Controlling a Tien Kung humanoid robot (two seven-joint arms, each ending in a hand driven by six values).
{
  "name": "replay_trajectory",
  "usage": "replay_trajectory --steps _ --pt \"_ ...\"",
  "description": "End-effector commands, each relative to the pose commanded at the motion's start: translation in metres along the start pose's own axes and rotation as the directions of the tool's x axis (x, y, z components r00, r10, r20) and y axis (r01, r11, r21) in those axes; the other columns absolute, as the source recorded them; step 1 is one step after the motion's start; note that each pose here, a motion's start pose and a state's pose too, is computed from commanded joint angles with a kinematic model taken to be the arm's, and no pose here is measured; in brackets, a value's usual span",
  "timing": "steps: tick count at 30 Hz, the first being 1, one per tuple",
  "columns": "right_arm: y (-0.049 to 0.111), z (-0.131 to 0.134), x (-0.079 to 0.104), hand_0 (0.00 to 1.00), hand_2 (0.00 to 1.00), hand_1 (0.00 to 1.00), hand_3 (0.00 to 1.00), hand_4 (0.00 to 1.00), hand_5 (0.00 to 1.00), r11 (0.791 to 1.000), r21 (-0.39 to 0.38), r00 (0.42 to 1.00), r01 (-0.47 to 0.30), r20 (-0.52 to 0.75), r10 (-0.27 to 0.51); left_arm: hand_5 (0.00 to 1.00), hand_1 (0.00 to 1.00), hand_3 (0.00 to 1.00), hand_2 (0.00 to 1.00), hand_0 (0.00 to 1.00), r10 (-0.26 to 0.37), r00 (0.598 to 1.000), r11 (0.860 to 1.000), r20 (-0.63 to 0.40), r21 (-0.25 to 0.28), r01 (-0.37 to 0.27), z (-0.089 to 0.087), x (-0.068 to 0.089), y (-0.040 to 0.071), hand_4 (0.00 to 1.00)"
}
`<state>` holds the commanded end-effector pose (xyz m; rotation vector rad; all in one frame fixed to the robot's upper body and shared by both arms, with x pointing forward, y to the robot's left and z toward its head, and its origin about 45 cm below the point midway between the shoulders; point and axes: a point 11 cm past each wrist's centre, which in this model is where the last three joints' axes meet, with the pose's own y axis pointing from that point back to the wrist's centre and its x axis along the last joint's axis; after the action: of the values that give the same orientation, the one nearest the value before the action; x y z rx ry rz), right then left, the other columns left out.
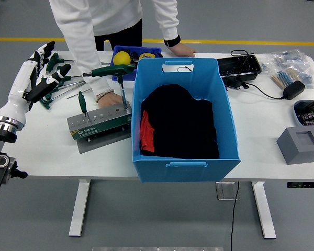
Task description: Lift tool from toolbox,place it in box,lift tool from toolbox,place it in box
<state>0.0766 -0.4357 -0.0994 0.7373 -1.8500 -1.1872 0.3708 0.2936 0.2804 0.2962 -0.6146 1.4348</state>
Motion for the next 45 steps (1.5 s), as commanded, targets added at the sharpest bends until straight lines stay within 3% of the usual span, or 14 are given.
replay_trajectory --steps 5,7,11,17,20,21,26,27,32,33,38,39,44,45 --pt "0.0 -0.001 0.002 0.639 0.701 0.619 0.55 0.779 0.671 1.0 0.001 1.0 -0.003 0.0 0.003 0.654 0.998 0.998 0.998 0.996 -0.097 0.964 0.995 0.248 0.018 0.096 0.029 -0.023 -0.024 0.998" --pt "0.0 -0.002 0.003 0.639 0.701 0.619 0.55 0.779 0.671 1.0 0.003 1.0 -0.004 -0.002 0.004 0.654 0.998 0.998 0.998 0.996 -0.141 0.927 0.99 0.348 0.055 0.13 0.035 -0.034 -0.033 0.998" --pt "0.0 -0.003 0.004 0.639 0.701 0.619 0.55 0.778 0.67 1.0 0.003 1.0 -0.006 0.003 0.006 0.635 0.998 0.998 0.998 0.978 -0.175 0.853 0.984 0.492 0.109 0.139 0.047 -0.051 -0.051 0.998" --pt "0.0 -0.004 0.005 0.64 0.701 0.619 0.55 0.778 0.67 1.0 0.005 1.0 -0.007 0.002 0.007 0.635 0.998 0.998 0.998 0.95 -0.234 0.812 0.972 0.535 0.156 0.177 0.056 -0.072 -0.07 0.998" --pt "0.0 -0.004 0.006 0.64 0.701 0.619 0.55 0.778 0.67 1.0 0.005 1.0 -0.009 0.001 0.009 0.635 0.998 0.998 0.998 0.95 -0.28 0.785 0.959 0.552 0.201 0.201 0.052 -0.079 -0.076 0.998" --pt "0.0 -0.005 0.006 0.64 0.701 0.618 0.55 0.779 0.67 1.0 0.005 1.0 -0.01 0.0 0.01 0.648 0.972 0.955 0.998 0.89 -0.296 0.774 0.954 0.56 0.218 0.208 0.05 -0.082 -0.077 0.998" --pt "0.0 -0.005 0.008 0.64 0.701 0.618 0.55 0.779 0.67 1.0 0.005 1.0 -0.014 -0.005 0.014 0.648 0.972 0.955 0.998 0.89 -0.343 0.731 0.937 0.59 0.267 0.225 0.04 -0.091 -0.083 0.998" --pt "0.0 -0.005 0.008 0.64 0.701 0.618 0.55 0.779 0.669 1.0 0.005 1.0 -0.014 -0.006 0.014 0.656 0.894 0.871 0.894 0.85 -0.349 0.723 0.935 0.597 0.273 0.225 0.038 -0.093 -0.084 0.998" --pt "0.0 -0.007 0.008 0.64 0.701 0.618 0.55 0.779 0.669 1.0 0.005 1.0 -0.015 -0.012 0.015 0.656 0.894 0.871 0.894 0.85 -0.351 0.691 0.932 0.632 0.305 0.194 0.029 -0.093 -0.092 0.998" --pt "0.0 -0.007 0.008 0.64 0.702 0.618 0.55 0.779 0.669 1.0 0.005 1.0 -0.015 -0.013 0.015 0.645 0.797 0.785 0.782 0.747 -0.351 0.686 0.932 0.638 0.31 0.188 0.029 -0.092 -0.093 0.998" --pt "0.0 -0.006 0.007 0.64 0.702 0.618 0.55 0.779 0.669 1.0 0.003 1.0 -0.015 -0.009 0.015 0.645 0.797 0.785 0.782 0.747 -0.349 0.656 0.93 0.669 0.331 0.158 0.027 -0.092 -0.096 0.998" --pt "0.0 -0.006 0.007 0.64 0.702 0.618 0.55 0.779 0.67 1.0 0.002 1.0 -0.015 -0.009 0.015 0.648 0.68 0.687 0.647 0.664 -0.352 0.65 0.929 0.673 0.336 0.154 0.026 -0.092 -0.097 0.998" --pt "0.0 -0.005 0.008 0.64 0.702 0.618 0.55 0.779 0.67 1.0 0.0 1.0 -0.017 -0.013 0.017 0.648 0.68 0.687 0.647 0.664 -0.367 0.636 0.922 0.679 0.356 0.152 0.02 -0.095 -0.097 0.998" --pt "0.0 -0.005 0.008 0.641 0.702 0.62 0.55 0.779 0.671 1.0 -0.001 1.0 -0.017 -0.014 0.017 0.654 0.583 0.608 0.559 0.583 -0.371 0.634 0.92 0.678 0.361 0.153 0.019 -0.096 -0.097 0.998"
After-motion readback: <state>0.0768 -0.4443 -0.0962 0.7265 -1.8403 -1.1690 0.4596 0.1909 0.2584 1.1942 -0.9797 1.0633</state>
